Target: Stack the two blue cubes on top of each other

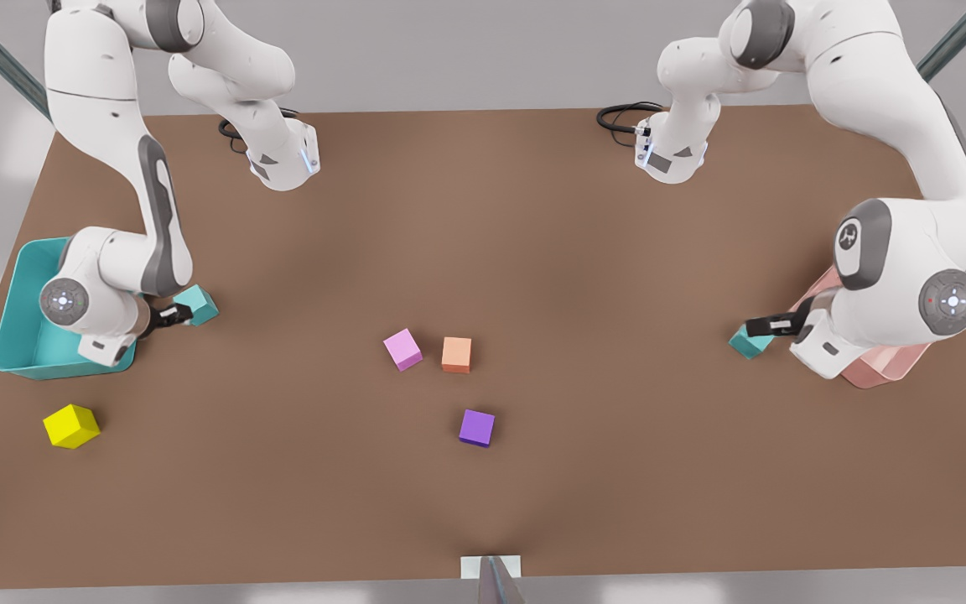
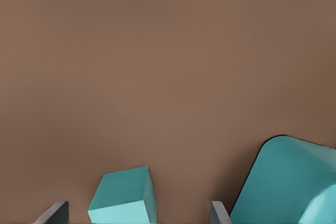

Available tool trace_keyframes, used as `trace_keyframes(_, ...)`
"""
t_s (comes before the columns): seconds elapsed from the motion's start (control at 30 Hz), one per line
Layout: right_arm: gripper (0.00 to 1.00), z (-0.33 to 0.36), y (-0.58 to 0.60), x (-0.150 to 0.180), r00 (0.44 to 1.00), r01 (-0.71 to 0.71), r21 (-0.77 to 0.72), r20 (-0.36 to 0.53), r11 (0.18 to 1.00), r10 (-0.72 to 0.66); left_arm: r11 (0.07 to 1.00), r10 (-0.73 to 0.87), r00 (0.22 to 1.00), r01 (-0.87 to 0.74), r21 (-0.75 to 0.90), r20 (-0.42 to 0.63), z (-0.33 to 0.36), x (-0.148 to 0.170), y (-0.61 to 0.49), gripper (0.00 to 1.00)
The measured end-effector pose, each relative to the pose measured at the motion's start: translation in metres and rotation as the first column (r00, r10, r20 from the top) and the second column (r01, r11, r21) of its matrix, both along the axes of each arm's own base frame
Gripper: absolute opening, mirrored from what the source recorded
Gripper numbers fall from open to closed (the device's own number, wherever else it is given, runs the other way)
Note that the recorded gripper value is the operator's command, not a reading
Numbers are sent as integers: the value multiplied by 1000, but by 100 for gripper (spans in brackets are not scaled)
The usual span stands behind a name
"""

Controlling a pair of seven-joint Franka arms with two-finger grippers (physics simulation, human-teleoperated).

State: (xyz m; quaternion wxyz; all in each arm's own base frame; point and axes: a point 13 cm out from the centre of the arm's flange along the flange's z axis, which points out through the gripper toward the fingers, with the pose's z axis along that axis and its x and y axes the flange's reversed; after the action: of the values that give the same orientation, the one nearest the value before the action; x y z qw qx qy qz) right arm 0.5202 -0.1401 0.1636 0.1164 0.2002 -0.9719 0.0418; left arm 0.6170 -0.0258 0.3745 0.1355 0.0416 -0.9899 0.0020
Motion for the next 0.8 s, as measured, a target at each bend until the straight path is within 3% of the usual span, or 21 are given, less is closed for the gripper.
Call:
trace_keyframes(0.27, 100, -1, -2, 37, 968, -230, -16, 104, 973, 230, 984, 180, 983, -180, 8, -26, -38, 1, 84, 100)
trace_keyframes(0.43, 100, -4, -3, 37, 932, -351, -3, 97, 936, 349, 915, 395, 919, -394, -89, -4, -57, 18, 103, 100)
trace_keyframes(0.57, 100, -13, -12, 31, 905, -419, 12, 80, 908, 417, 885, 454, 887, -460, -67, -83, -101, -38, 69, 100)
trace_keyframes(0.8, 100, -21, -7, 16, 855, -518, 43, 66, 854, 515, 846, 533, 846, -534, -10, -23, -158, -87, 55, 100)
